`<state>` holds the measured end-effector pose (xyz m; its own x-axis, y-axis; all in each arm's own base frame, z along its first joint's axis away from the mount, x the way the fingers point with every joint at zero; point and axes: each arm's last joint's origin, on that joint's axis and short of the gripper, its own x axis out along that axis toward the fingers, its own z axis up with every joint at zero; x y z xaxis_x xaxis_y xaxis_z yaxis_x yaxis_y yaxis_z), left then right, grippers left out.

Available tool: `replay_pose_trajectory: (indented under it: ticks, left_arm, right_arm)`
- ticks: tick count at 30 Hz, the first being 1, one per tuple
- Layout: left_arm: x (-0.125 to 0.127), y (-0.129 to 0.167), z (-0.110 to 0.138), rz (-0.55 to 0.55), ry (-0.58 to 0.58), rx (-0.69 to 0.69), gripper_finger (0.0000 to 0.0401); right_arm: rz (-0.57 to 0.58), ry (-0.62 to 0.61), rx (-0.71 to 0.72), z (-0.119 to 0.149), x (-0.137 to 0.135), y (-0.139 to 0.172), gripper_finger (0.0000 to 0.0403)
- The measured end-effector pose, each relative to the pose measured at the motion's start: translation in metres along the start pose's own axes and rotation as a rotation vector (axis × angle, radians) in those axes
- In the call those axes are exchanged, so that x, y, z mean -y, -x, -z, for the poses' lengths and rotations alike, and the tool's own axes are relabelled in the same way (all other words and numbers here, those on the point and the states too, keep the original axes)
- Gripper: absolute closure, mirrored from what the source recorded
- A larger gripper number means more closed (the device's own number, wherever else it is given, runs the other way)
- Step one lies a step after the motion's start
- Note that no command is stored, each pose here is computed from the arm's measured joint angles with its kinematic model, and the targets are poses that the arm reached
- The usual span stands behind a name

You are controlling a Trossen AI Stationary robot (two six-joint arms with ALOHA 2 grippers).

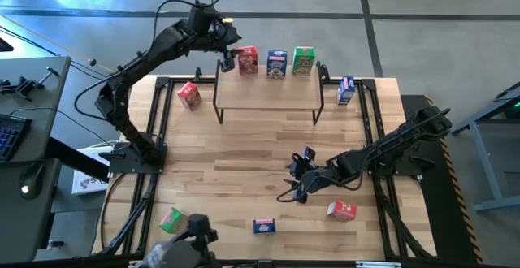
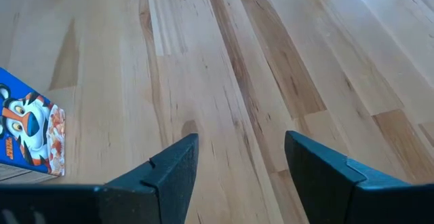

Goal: Stack cereal on shelf
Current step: Put the middle red cereal box on the shelf

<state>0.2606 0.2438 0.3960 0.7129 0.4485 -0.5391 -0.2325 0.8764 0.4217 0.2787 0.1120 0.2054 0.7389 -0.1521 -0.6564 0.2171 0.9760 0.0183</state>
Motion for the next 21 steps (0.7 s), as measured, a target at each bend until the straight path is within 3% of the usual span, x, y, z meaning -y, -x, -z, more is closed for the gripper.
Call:
replay_pose_trajectory:
  ticks: [6, 12, 16, 21]
  left_arm:
    - [-0.023, 0.014, 0.014, -0.156, 0.06, -0.077, 0.0258]
    - [-0.057, -0.018, 0.05, -0.19, 0.157, -0.108, 0.034]
    - [-0.069, -0.038, 0.065, -0.102, 0.209, -0.026, 0.0388]
    - [-0.073, -0.059, 0.078, -0.041, 0.205, -0.001, 0.0395]
  right_arm:
    - [-0.009, 0.009, -0.005, 0.0, 0.0, 0.0, 0.0183]
    - [-0.012, 0.013, -0.015, -0.002, 0.005, -0.003, 0.0186]
    - [-0.029, -0.005, -0.029, -0.004, 0.009, -0.005, 0.0204]
    - [-0.049, -0.017, -0.043, -0.006, 0.013, -0.007, 0.0239]
